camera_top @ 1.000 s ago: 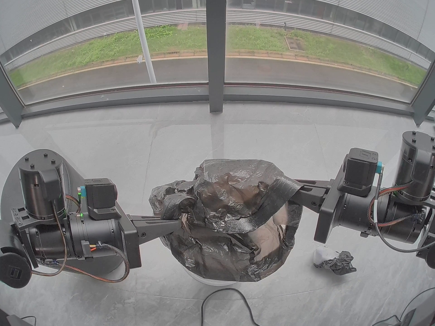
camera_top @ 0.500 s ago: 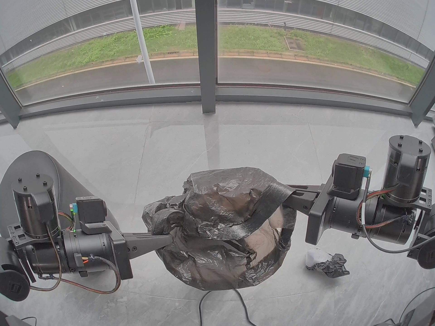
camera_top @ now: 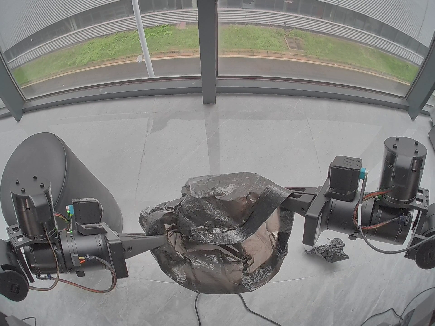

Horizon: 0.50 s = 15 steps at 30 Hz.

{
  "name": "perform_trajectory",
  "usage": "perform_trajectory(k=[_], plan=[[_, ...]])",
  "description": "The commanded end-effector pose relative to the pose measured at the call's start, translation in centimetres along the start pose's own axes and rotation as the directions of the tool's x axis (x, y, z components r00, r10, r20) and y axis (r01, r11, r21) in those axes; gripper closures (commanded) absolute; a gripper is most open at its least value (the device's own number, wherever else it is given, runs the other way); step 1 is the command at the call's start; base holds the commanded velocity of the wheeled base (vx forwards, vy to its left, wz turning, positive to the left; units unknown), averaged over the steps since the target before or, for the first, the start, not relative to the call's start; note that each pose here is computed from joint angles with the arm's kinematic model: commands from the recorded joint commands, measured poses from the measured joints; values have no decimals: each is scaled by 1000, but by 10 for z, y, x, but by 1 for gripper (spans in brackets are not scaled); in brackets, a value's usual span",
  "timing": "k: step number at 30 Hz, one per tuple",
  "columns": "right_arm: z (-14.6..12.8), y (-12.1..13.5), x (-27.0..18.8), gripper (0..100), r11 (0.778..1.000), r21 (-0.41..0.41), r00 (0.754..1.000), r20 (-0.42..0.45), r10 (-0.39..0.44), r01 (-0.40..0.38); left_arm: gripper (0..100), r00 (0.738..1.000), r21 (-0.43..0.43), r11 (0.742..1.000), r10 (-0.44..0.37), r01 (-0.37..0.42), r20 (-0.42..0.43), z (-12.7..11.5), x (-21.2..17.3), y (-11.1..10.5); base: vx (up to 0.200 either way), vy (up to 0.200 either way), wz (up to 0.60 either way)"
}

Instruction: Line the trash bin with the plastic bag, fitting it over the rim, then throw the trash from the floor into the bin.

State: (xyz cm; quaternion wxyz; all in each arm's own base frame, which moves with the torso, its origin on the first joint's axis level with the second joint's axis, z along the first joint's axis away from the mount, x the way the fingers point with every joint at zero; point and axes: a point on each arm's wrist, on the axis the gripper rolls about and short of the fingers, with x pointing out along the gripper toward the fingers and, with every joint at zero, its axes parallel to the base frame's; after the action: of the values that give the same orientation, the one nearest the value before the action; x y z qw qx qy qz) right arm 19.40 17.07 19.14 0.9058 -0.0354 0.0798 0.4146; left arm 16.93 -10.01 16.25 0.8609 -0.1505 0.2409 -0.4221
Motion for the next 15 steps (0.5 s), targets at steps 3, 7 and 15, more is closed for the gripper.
perform_trajectory(k=[3,7,15], plan=[[-1,0,15,100,1000,0,1000,-13,6,-6,100,992,-75,990,120,-122,-30,-2,10,36,0,0,0],[1,-2,26,100,1000,0,1000,-13,1,-1,100,995,-87,991,99,-101,-21,2,34,56,0,0,0],[-24,-4,43,100,1000,15,994,-107,10,-9,100,995,-107,990,80,-86,-60,-22,67,83,0,0,0]])
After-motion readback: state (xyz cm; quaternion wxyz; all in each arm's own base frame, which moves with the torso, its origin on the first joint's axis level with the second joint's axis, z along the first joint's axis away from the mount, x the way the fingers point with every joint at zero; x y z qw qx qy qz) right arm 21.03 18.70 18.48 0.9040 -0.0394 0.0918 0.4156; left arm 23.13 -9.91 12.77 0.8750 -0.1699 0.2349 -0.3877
